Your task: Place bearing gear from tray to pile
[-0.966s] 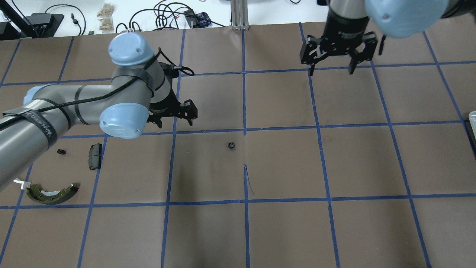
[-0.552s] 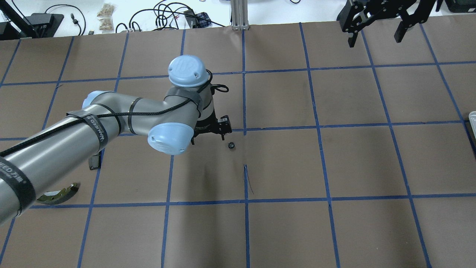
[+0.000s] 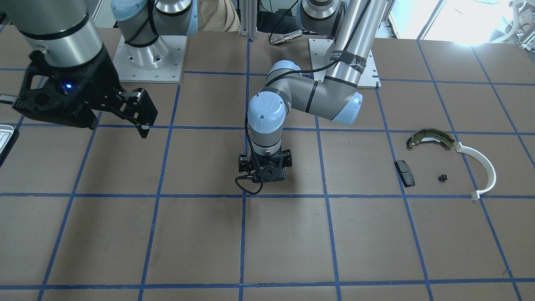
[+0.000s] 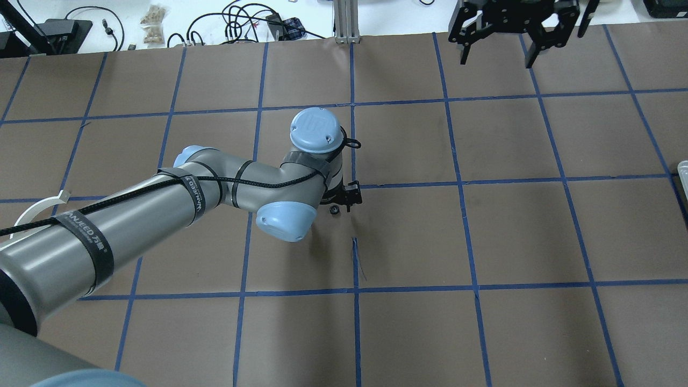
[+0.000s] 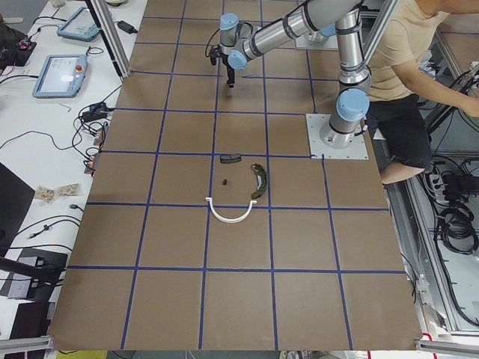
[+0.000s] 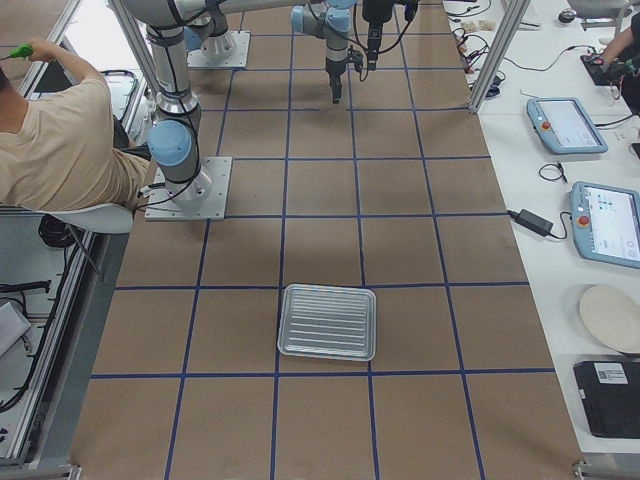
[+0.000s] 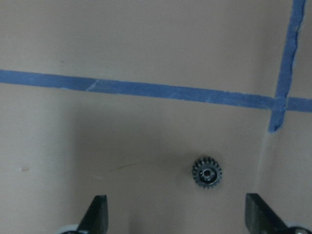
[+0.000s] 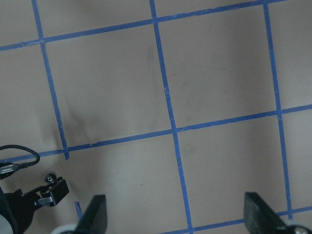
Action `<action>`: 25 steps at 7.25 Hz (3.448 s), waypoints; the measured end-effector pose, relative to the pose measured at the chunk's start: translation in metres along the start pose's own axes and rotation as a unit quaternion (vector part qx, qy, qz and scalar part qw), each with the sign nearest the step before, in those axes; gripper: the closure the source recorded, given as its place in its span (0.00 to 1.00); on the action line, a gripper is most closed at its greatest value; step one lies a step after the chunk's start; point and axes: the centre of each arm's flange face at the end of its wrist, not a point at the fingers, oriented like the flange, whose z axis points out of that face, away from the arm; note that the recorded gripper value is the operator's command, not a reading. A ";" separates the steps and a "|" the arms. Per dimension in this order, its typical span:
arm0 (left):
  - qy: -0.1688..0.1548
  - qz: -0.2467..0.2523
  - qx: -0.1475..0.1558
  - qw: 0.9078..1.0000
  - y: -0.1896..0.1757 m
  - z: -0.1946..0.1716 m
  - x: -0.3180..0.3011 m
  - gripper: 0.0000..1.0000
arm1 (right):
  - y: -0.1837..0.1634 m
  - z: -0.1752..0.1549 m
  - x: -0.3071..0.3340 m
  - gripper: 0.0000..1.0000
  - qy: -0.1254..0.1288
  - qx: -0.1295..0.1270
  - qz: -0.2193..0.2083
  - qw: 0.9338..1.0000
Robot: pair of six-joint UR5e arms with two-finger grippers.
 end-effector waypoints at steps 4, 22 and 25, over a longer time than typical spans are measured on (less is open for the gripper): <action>0.005 0.006 0.012 1.000 -0.008 0.006 0.004 0.20 | 0.010 0.014 0.018 0.00 -0.001 -0.002 -0.063 0.998; -0.005 0.104 0.054 0.993 -0.081 -0.072 -0.234 0.81 | 0.022 0.014 0.025 0.00 -0.011 0.012 -0.029 0.999; -0.037 0.121 0.032 0.991 -0.085 -0.063 -0.388 0.81 | 0.022 0.015 0.025 0.00 -0.011 0.012 -0.030 0.999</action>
